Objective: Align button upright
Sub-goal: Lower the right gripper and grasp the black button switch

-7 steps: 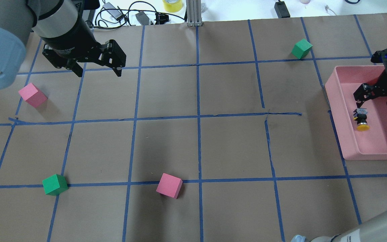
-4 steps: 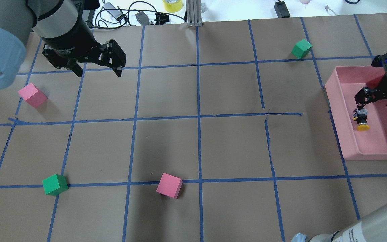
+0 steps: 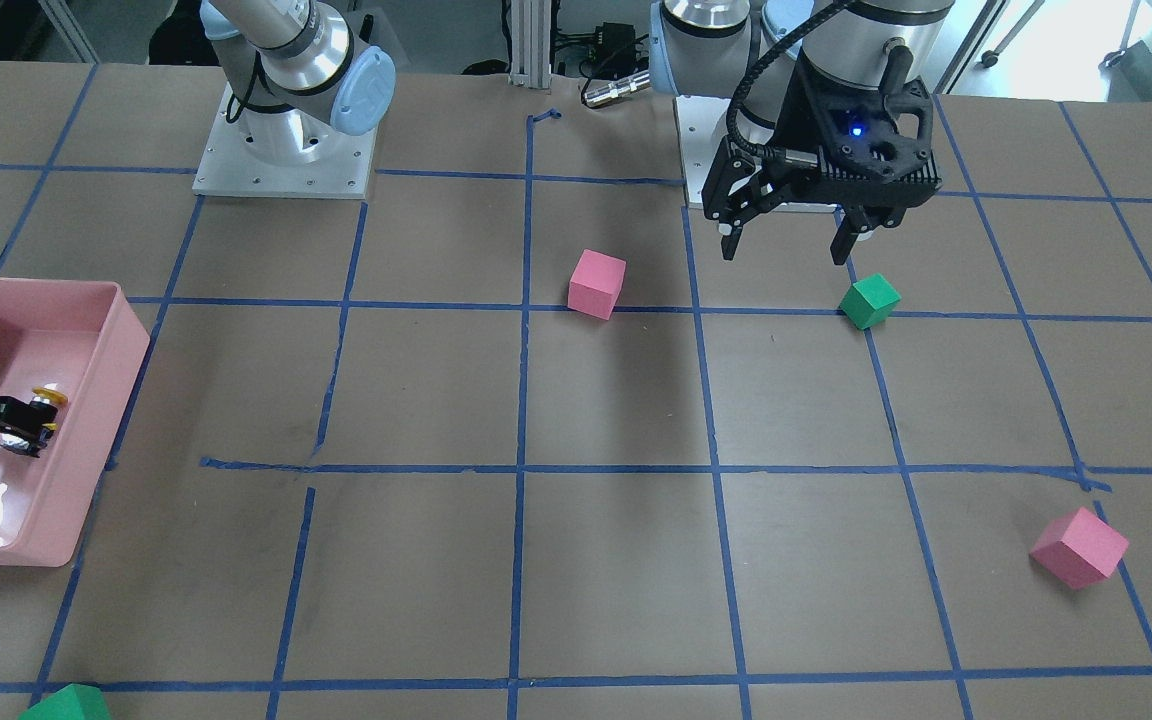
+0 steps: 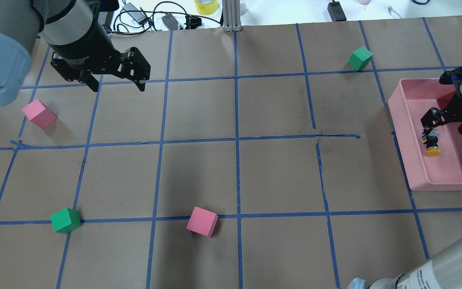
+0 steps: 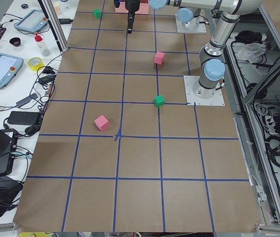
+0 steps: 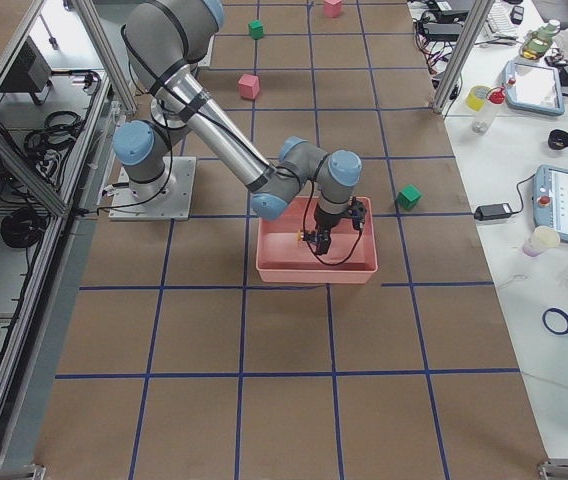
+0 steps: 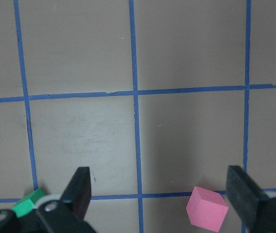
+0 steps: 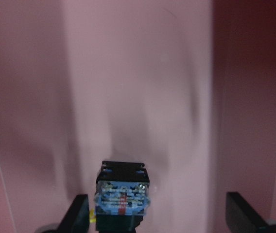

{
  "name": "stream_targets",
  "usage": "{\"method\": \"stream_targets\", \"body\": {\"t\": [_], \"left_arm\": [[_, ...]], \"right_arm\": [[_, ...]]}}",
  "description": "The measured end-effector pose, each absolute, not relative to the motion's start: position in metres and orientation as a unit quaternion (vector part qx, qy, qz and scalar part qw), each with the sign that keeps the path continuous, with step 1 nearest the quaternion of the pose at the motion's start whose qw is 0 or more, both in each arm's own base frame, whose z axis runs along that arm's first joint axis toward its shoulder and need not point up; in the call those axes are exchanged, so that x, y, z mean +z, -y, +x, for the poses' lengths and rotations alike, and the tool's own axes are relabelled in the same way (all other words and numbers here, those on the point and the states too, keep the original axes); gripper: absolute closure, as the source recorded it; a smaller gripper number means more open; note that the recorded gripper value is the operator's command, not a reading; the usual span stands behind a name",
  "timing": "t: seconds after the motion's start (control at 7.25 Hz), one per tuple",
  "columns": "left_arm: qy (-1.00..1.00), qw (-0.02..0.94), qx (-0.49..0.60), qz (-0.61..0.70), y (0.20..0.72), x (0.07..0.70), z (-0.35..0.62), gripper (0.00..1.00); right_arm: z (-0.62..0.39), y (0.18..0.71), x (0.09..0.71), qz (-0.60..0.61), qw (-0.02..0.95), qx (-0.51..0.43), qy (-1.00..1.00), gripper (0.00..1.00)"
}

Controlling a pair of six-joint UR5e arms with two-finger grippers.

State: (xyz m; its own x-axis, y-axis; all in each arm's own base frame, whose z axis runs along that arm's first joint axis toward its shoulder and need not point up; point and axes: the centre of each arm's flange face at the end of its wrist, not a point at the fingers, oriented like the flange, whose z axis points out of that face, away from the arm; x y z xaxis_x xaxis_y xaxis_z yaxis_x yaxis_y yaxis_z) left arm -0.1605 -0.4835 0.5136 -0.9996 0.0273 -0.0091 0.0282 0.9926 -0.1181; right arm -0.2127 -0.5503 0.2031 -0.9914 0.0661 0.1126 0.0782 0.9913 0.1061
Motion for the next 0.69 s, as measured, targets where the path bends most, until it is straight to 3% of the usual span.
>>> {"method": "stream_targets", "body": {"t": [0.41, 0.69], "left_arm": [[-0.998, 0.003, -0.059, 0.014, 0.4836, 0.5135, -0.1605, 0.00], [-0.998, 0.004, -0.059, 0.014, 0.4838, 0.5132, -0.1605, 0.00]], "right_arm": [[-0.2122, 0.5488, 0.1981, -0.032, 0.051, -0.062, 0.996, 1.00], [-0.2119, 0.5479, 0.1969, -0.029, 0.050, -0.066, 0.996, 1.00]]}}
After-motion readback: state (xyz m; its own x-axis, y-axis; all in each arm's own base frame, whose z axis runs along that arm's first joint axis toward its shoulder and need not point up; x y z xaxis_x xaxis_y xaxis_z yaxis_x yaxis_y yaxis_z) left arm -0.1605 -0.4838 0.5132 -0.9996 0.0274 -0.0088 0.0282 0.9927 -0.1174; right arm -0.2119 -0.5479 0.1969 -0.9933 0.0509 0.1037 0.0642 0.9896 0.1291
